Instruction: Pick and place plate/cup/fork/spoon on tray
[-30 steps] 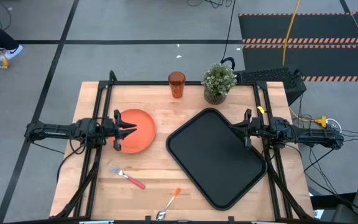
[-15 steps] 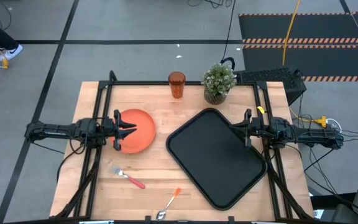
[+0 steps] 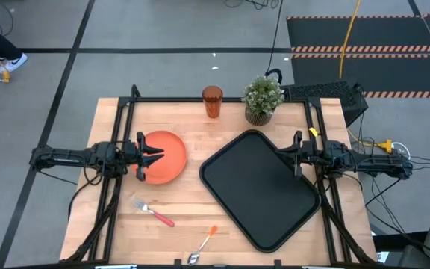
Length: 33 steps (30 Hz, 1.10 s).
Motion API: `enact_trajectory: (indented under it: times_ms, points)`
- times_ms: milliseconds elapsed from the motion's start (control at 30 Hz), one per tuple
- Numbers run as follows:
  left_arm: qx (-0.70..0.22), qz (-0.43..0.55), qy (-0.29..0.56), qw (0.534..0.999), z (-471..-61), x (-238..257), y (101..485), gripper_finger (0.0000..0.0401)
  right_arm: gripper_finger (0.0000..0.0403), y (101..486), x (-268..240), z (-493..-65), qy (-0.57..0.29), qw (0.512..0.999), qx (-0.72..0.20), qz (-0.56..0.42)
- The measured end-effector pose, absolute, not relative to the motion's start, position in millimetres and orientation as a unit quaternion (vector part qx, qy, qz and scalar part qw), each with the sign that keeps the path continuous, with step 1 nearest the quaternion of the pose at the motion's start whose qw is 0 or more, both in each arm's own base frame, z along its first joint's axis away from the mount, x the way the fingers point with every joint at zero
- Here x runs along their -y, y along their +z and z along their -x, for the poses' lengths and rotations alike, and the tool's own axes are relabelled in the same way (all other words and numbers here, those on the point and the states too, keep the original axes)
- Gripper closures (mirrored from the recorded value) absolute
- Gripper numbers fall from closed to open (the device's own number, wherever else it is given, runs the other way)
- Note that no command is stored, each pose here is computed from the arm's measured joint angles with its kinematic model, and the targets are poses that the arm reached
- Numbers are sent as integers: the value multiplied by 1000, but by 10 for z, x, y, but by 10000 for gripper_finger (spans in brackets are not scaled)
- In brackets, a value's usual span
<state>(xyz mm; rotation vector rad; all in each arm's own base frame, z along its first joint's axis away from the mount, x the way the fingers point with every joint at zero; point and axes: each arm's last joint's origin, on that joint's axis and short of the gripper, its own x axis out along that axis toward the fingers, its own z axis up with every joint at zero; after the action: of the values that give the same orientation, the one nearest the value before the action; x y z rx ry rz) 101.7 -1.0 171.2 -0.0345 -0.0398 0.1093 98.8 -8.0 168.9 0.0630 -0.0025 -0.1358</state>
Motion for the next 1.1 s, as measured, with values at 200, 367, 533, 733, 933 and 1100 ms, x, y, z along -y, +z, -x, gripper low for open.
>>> enact_trajectory:
  times_ms: [200,367,533,733,933,1100]
  points:
    - [20,17,55,998,-1017,10,1712,320,403,1689,80,-988,-68,997,1,-32]
    - [20,17,54,998,-1017,10,1712,320,403,1689,80,-988,-68,997,1,-32]
    - [22,17,55,998,-1017,10,1715,320,403,1742,80,-987,-67,997,29,-35]
    - [64,65,51,995,-1011,10,1792,320,403,1935,79,-957,-55,985,133,-98]
    - [151,145,35,977,-977,8,1953,320,403,2019,77,-931,-49,977,178,-104]
    - [166,150,33,974,-968,5,1980,320,403,2015,77,-932,-50,978,176,-100]
